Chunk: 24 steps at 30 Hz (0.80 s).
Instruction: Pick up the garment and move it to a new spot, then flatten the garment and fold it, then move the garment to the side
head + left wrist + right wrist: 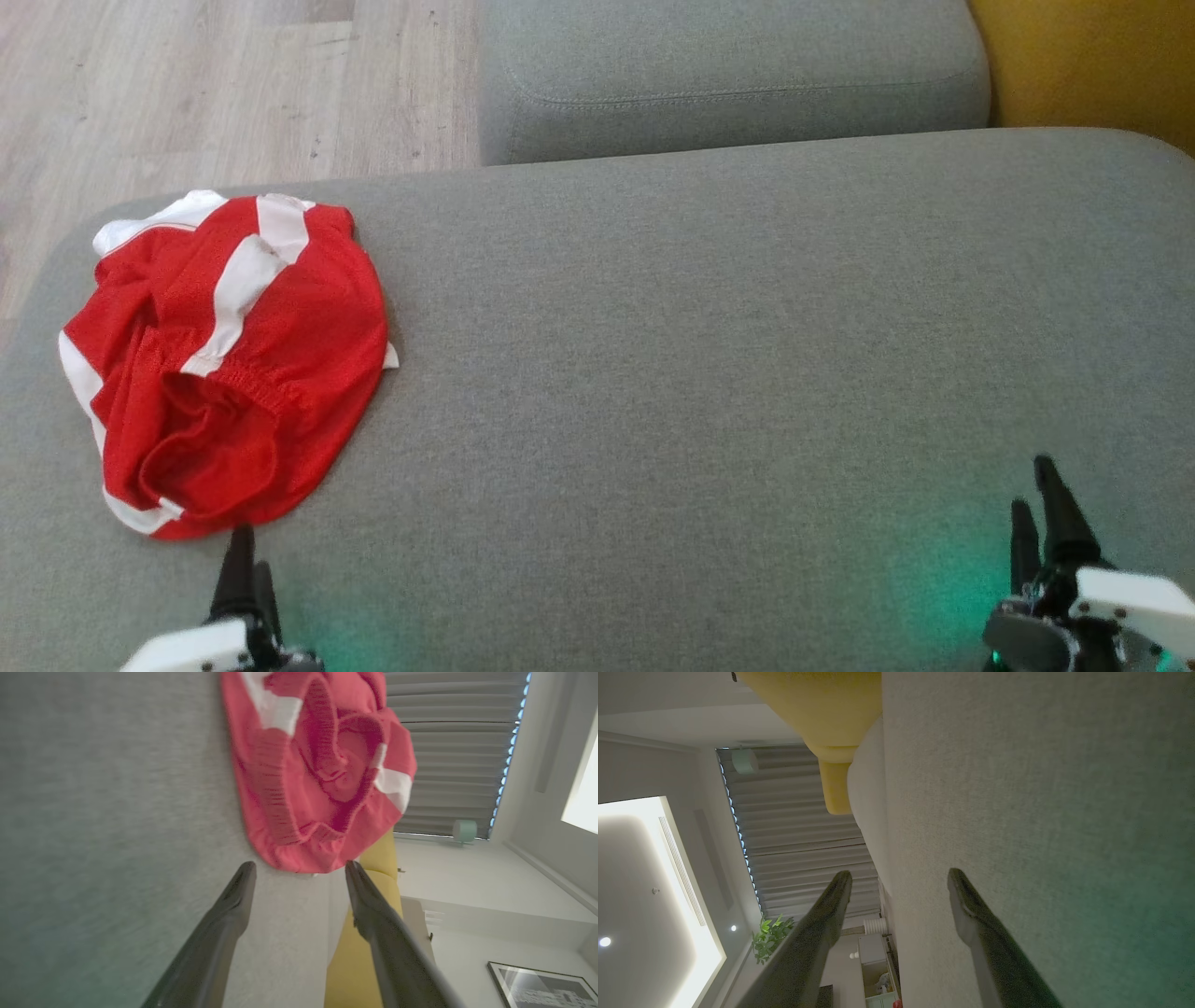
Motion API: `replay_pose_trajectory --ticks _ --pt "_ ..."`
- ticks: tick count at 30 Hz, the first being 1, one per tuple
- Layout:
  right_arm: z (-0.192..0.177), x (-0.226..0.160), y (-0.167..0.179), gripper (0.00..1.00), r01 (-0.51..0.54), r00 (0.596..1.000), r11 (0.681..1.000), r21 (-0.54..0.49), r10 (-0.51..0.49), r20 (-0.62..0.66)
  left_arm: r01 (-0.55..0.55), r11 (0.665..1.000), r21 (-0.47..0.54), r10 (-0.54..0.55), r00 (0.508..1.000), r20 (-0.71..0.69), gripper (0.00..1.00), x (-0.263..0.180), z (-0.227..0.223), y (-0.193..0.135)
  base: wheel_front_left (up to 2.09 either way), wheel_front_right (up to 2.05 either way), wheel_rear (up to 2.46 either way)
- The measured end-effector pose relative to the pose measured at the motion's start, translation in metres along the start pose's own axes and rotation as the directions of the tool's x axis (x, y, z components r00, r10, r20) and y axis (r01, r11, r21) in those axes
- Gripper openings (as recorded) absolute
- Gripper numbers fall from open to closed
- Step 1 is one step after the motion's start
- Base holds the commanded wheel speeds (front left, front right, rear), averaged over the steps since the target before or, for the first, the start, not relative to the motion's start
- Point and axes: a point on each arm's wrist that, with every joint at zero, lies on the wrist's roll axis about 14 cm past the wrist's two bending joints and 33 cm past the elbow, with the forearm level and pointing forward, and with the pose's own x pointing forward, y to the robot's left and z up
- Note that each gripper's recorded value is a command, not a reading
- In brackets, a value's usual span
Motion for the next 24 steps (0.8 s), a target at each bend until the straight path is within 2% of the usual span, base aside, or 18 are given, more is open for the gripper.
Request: replay_pose_trajectory --ticks 3,10,24 --pt "-0.001 -0.007 -0.015 1.00 0.041 0.999 0.999 0.000 -0.041 -0.003 -0.043 0.999 -0.004 0.043 0.999 0.005 1.00 -0.008 0.000 0.016 0.00 0.00 0.00" --pt "-0.007 -0.004 -0.011 1.00 0.033 0.999 0.998 -0.044 -0.033 -0.012 -0.035 0.998 0.050 0.035 0.999 0.012 1.00 -0.006 0.000 0.012 0.00 0.00 0.00" --pt "-0.012 -0.001 0.000 1.00 0.000 1.000 0.969 -0.248 -0.004 -0.015 -0.028 0.973 0.229 0.021 0.999 0.032 1.00 -0.004 0.001 0.002 0.00 0.00 0.00"
